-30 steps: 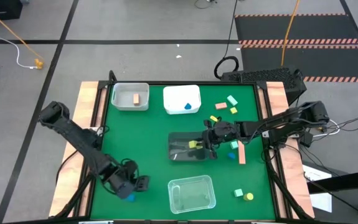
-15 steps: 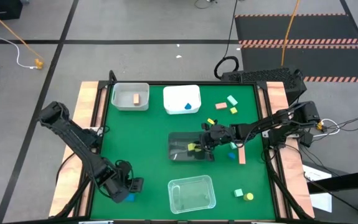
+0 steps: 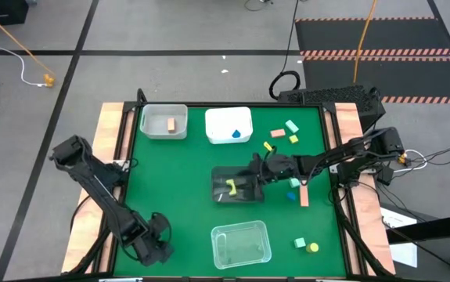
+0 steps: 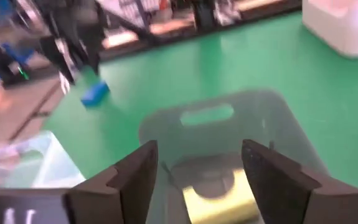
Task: Sort & place blocks by color
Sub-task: Put the left blue block into the white bin
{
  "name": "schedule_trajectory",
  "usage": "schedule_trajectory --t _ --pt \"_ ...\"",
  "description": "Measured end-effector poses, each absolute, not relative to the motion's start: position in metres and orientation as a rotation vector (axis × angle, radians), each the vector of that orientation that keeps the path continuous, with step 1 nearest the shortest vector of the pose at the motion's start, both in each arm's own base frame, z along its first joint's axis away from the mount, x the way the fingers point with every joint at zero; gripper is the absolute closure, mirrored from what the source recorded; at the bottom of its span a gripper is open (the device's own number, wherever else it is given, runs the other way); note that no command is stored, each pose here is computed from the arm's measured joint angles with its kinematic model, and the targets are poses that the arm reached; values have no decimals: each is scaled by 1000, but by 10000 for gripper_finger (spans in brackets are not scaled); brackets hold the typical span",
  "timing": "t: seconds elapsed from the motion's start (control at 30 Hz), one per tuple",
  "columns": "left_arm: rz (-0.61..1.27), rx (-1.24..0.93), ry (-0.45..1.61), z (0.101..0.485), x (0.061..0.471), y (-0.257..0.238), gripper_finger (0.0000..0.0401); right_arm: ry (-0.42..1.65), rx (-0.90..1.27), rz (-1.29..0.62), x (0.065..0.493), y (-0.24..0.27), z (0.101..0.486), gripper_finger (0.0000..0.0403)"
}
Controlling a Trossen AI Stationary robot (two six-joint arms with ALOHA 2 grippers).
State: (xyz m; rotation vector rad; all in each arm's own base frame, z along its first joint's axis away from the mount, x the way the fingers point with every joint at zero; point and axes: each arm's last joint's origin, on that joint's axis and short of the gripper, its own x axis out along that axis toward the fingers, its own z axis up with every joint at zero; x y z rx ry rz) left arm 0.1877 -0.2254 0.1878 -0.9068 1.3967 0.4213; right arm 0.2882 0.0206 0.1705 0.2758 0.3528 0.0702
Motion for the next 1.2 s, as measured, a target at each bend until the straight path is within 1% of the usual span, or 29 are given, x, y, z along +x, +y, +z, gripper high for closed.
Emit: schedule_trajectory --t 0.1,0.3,0.43,0.53,0.6,0.8,0.9,1.2 --pt "252 -736 1407 185 191 -227 148 297 281 96 286 26 182 172" --pt "-20 -364 1384 183 192 -225 148 207 275 154 279 40 204 175" --pt "-218 -92 1333 183 191 -227 148 162 253 114 273 54 213 175" --pt "-316 74 1285 183 190 -227 148 137 218 83 268 67 217 176" --pt "-349 114 1264 184 191 -228 148 128 208 70 265 74 219 176" --pt "-393 99 1204 186 189 -238 148 125 201 53 259 89 219 176" --pt "-389 113 1208 183 185 -242 148 128 200 68 258 93 219 176" --pt "-312 186 1331 142 184 -252 148 129 199 81 257 96 219 177"
